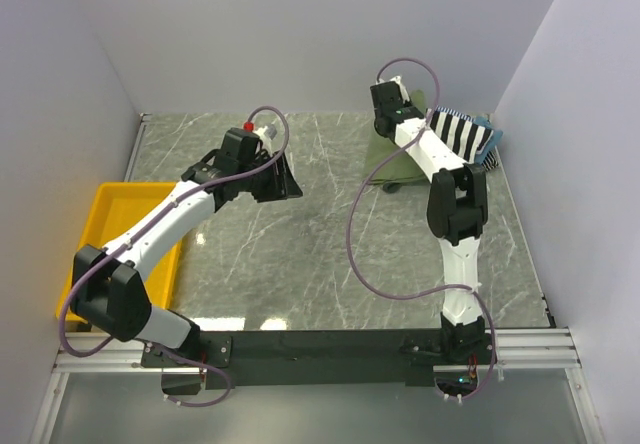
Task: Fold and stack the tank tops
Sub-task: Neatly place the folded tank top to the corner
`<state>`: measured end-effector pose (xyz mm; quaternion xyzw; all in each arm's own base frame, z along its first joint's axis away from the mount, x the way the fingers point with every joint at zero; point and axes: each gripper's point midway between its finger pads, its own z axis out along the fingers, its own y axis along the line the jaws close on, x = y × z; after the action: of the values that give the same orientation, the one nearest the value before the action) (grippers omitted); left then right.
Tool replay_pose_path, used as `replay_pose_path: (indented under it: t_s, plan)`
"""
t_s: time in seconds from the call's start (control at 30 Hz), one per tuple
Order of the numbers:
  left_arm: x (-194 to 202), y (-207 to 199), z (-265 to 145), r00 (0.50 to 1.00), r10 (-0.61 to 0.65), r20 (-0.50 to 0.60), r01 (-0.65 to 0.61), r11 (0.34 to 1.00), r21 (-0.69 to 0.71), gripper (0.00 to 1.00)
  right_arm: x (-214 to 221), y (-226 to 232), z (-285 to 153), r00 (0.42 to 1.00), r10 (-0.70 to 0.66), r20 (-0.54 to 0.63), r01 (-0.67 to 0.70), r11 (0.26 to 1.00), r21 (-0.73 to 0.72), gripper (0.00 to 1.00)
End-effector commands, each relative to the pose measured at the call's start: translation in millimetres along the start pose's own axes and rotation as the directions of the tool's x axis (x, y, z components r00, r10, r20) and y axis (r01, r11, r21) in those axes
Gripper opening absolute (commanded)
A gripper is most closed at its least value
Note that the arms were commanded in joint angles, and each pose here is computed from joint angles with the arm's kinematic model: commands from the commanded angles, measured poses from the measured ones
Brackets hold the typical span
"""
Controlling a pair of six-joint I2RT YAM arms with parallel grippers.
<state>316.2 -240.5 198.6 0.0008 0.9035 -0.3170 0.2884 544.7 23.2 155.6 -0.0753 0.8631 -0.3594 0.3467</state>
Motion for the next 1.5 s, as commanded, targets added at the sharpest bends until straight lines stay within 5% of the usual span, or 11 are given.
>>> replay_pose_path:
  t_s: [0.0, 0.7, 1.33, 1.47]
  plan:
    - [-1.6, -6.3, 3.5, 1.0, 0.027, -0.002, -0.027, 0.998, 0.052, 0.53, -30.8, -50.1, -7.6, 0.997, 0.043, 0.07, -0.05, 0.994, 0.101, 0.0]
    - [6.2, -3.2, 24.4, 0.998, 0.018, -0.061, -0.013, 0.997, 0.075, 0.53, -4.5, -159.4, 23.8, 0.978, 0.206, 0.043, -0.21, 0.968, 0.138, 0.0]
    - [12.3, 1.1, 35.1, 0.996, 0.008, -0.091, -0.001, 0.997, 0.072, 0.52, 60.4, -156.2, 110.5, 0.924, 0.363, -0.12, -0.343, 0.926, 0.159, 0.0]
    - [14.2, 1.1, 36.1, 0.995, 0.005, -0.097, 0.003, 0.997, 0.078, 0.53, 64.7, -154.8, 115.6, 0.912, 0.389, -0.13, -0.368, 0.916, 0.161, 0.19]
